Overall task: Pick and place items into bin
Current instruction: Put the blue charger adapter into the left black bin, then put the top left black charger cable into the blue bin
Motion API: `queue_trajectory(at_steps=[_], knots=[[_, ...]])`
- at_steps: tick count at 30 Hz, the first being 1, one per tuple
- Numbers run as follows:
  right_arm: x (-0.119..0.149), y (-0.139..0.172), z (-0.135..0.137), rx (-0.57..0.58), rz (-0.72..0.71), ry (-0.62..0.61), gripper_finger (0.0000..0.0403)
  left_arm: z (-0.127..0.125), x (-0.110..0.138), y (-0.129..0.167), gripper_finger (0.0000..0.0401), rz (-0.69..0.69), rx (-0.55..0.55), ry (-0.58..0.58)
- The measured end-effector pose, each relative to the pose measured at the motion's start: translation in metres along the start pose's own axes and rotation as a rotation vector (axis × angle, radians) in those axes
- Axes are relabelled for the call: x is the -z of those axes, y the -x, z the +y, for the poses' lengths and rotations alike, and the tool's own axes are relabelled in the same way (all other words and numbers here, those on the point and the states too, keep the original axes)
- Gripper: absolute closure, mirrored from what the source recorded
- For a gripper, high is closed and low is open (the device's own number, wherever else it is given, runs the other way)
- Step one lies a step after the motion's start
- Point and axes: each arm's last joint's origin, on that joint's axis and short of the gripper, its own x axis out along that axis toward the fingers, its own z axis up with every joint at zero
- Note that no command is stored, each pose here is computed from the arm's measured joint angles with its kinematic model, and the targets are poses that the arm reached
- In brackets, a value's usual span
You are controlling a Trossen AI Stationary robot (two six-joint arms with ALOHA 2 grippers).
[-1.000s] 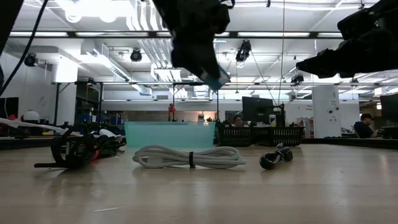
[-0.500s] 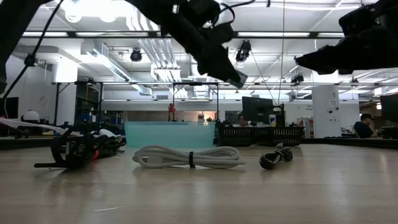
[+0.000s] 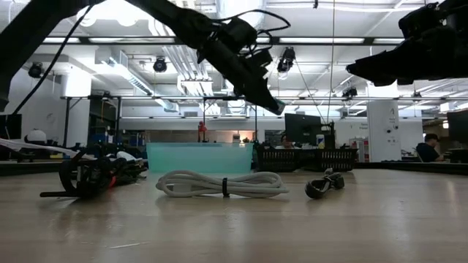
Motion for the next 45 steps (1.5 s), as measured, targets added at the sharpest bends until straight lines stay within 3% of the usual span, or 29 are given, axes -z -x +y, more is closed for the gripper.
queue_trajectory(at_steps=[8, 19, 45], knots=[[-0.001, 0.000, -0.001, 0.045, -0.007, 0.003, 0.0188, 0.028, 0.007, -0.016, 0.0268, -0.072, -0.071, 0.060], [-0.003, 0.000, -0.003, 0.080, -0.024, 0.016, 0.0188, 0.057, 0.025, -0.039, 0.0268, -0.007, -0.107, 0.103], [-0.003, 0.000, -0.003, 0.083, -0.024, 0.050, 0.0188, 0.053, 0.027, -0.045, 0.0236, 0.009, -0.094, 0.101]])
